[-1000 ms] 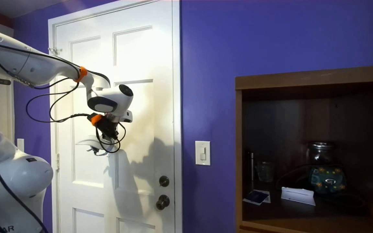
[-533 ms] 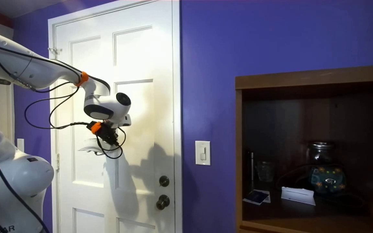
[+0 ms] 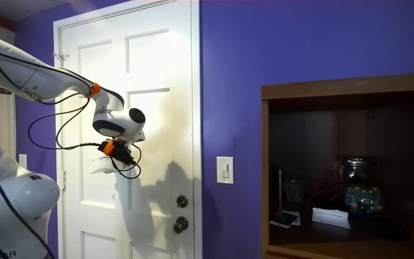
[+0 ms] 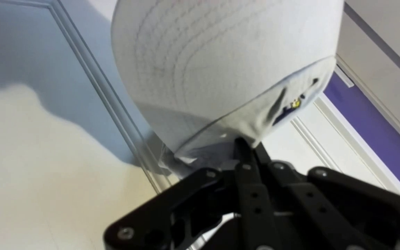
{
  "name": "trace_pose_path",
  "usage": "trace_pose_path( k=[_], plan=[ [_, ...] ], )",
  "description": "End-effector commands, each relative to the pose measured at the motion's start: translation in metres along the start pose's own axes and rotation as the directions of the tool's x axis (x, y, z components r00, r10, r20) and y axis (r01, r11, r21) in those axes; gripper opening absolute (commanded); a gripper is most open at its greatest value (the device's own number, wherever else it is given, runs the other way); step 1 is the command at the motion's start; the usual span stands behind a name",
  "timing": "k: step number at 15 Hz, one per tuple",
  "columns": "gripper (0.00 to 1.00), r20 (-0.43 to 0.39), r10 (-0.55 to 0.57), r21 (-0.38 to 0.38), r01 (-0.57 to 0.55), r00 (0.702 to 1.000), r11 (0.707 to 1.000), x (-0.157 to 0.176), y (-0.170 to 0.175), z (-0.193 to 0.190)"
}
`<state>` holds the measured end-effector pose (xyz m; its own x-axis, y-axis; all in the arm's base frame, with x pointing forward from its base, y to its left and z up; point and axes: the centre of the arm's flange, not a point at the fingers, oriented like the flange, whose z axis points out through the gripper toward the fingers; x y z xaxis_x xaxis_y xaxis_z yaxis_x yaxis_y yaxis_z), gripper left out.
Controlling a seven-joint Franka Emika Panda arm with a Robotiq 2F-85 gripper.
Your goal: Hang the cap on the door
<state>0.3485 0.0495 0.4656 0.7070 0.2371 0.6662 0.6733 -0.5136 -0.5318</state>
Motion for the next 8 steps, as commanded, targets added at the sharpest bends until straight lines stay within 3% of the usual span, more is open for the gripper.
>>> trace_pose_path(
  k=[1, 8],
  plan=[
    [0.03, 0.001, -0.002, 0.0, 0.002, 1.0, 1.0, 0.0, 0.0, 0.0],
    [0.01, 0.0, -0.096, -0.003, 0.096, 0.995, 0.995, -0.016, 0.015, 0.0]
  ],
)
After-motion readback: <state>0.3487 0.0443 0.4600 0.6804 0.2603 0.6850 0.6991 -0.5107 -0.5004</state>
